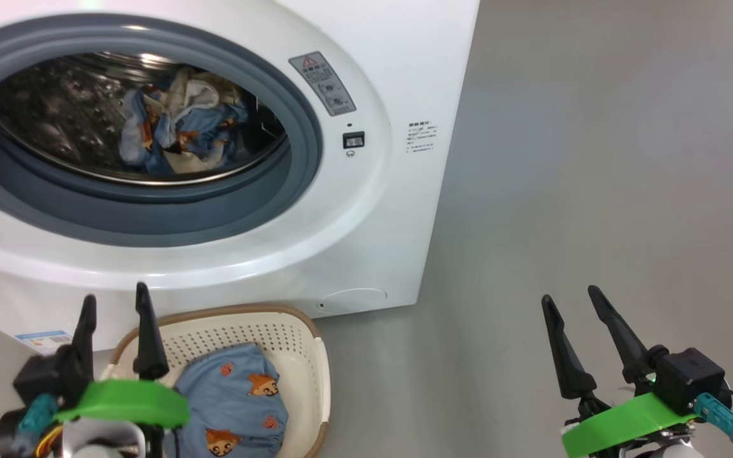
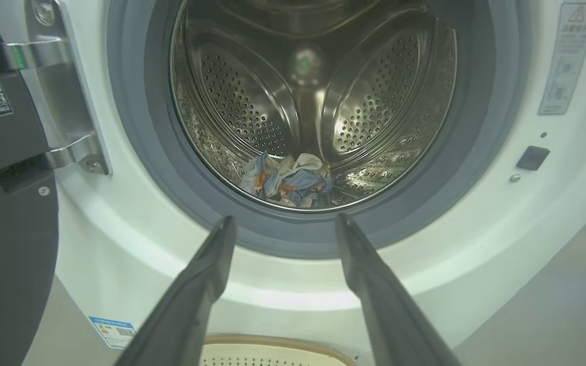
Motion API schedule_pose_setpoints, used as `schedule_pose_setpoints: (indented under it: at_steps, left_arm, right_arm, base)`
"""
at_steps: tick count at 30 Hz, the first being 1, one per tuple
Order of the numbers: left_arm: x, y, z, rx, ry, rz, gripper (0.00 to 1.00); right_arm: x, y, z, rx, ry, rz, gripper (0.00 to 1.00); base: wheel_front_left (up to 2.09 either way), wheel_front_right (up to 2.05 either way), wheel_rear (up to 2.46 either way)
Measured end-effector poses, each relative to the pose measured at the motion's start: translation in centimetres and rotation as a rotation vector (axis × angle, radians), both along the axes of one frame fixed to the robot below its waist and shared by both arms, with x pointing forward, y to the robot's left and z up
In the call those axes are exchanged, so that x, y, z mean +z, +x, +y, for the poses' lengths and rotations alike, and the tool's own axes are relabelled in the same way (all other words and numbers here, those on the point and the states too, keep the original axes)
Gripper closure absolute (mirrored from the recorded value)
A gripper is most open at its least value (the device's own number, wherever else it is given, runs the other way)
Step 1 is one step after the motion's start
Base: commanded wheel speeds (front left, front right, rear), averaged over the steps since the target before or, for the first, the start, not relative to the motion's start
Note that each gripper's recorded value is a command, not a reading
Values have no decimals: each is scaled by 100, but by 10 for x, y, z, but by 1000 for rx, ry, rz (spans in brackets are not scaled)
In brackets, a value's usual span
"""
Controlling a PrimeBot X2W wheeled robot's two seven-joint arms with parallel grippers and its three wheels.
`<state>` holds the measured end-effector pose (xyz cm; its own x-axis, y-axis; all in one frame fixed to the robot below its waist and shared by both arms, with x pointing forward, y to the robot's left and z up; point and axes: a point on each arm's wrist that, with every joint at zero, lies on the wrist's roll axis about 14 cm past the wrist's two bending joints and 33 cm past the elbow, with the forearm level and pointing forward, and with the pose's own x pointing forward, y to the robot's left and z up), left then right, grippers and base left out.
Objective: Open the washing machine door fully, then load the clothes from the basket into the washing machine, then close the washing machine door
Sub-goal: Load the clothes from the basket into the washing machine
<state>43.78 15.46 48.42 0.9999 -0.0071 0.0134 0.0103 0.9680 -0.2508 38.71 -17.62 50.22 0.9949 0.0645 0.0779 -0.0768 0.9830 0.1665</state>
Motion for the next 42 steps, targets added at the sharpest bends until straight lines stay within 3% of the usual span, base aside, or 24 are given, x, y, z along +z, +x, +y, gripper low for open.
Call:
schedule_pose_setpoints:
  at_steps: [12,42]
  left_arm:
    - [14,-42,12,43,-25,-42,0]
    - [39,-72,16,76,-57,-100,0]
  right_arm:
    - [12,-2,-5,-6,-41,-37,0]
    - [33,-28,10,40,-55,-99,0]
  base:
    - [0,0,0]
    - [0,0,0]
